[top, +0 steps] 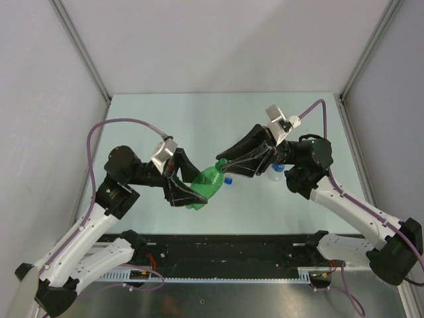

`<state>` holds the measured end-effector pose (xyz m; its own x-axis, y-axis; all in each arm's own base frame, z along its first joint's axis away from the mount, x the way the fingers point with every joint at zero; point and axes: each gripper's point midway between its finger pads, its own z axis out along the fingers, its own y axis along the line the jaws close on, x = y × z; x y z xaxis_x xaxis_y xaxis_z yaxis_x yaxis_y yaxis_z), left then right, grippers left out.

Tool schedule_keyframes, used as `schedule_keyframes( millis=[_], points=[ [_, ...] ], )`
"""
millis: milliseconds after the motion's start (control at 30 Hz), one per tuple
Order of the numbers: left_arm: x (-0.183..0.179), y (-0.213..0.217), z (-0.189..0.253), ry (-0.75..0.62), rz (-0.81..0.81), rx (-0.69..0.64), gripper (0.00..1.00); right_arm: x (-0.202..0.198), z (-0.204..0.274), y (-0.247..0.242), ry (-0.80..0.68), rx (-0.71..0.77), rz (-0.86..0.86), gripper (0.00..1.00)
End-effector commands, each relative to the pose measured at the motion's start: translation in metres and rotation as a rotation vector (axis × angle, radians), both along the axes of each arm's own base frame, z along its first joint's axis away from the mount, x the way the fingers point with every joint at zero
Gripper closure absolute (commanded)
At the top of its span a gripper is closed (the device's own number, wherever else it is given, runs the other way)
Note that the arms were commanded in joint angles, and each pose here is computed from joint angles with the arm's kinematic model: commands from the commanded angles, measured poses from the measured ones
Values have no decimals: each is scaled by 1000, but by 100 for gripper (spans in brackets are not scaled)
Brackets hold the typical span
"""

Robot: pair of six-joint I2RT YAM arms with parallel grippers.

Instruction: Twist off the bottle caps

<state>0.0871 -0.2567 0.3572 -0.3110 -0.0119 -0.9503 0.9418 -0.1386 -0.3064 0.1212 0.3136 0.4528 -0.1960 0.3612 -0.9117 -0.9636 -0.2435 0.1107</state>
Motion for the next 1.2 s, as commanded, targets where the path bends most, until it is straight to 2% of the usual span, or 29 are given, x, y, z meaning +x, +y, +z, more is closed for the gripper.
schedule_keyframes(
  millis=[0,167,233,367,533,833,1167],
  points=[
    [-20,9,36,-142,-65,-102,100,-15,10,-11,-70,2,52,100],
    [-12,4,26,-101,-49,-85,100,-3,12,-12,-35,4,0,100],
    [-7,2,22,-85,-35,-77,100,2,14,-14,-22,8,-22,94],
    [9,-3,12,-61,27,-56,100,9,17,-17,2,15,-62,71],
    [45,-5,-7,-22,219,24,100,16,20,-21,28,19,-109,36],
    [96,17,-31,-41,564,145,100,40,20,-29,110,19,-215,4],
    [119,43,-47,-142,851,297,100,99,-8,-20,401,-46,-368,1]
  ],
)
